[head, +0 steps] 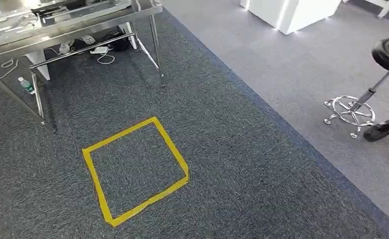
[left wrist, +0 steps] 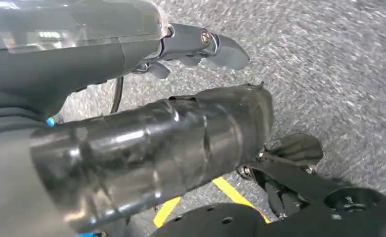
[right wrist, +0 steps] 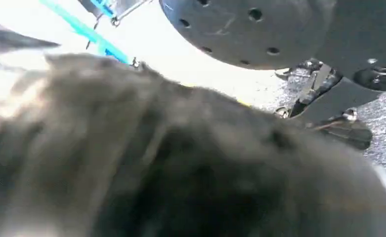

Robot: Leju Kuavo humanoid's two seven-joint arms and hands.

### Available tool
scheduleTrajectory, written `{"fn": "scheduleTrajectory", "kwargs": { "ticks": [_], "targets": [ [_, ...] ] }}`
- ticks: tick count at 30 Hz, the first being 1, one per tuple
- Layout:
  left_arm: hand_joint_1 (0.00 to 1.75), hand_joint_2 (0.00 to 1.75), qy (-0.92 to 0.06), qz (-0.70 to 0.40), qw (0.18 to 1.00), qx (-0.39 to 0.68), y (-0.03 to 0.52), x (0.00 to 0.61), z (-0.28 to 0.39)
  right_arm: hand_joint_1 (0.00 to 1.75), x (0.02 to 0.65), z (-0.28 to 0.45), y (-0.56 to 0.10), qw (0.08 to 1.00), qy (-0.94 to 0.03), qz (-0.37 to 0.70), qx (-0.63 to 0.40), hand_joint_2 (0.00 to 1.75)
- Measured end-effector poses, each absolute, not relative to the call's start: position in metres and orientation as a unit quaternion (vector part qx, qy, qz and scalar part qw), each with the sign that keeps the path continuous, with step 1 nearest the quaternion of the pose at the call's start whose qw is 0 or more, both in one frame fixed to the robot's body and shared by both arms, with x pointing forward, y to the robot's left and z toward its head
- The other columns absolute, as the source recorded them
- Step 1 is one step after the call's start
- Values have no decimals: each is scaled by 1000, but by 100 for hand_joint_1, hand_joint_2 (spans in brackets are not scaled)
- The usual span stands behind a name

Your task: Take the parts from the cabinet and place them on the table.

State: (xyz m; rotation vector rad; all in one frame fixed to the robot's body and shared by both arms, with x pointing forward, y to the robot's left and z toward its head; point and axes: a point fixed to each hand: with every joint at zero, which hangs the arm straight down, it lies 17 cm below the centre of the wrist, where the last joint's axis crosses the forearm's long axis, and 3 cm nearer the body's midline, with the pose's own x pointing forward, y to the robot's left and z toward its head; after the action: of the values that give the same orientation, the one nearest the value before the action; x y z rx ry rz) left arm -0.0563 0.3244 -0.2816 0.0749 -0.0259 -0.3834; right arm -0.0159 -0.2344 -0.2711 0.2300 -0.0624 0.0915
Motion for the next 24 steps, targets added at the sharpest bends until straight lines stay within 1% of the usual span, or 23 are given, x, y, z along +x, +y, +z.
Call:
{"fn": "scheduleTrajectory", "kwargs": {
  "ticks": [13, 24],
  "targets": [
    [0, 0, -12, -183, 982, 37, 324, -58, -282, 0, -15, -271, -235, 992, -31, 43, 115, 0],
    [0, 0, -4, -171, 985, 34, 315, -57, -282, 0, -32, -273, -241, 992, -7, 65, 106, 0]
  ]
}}
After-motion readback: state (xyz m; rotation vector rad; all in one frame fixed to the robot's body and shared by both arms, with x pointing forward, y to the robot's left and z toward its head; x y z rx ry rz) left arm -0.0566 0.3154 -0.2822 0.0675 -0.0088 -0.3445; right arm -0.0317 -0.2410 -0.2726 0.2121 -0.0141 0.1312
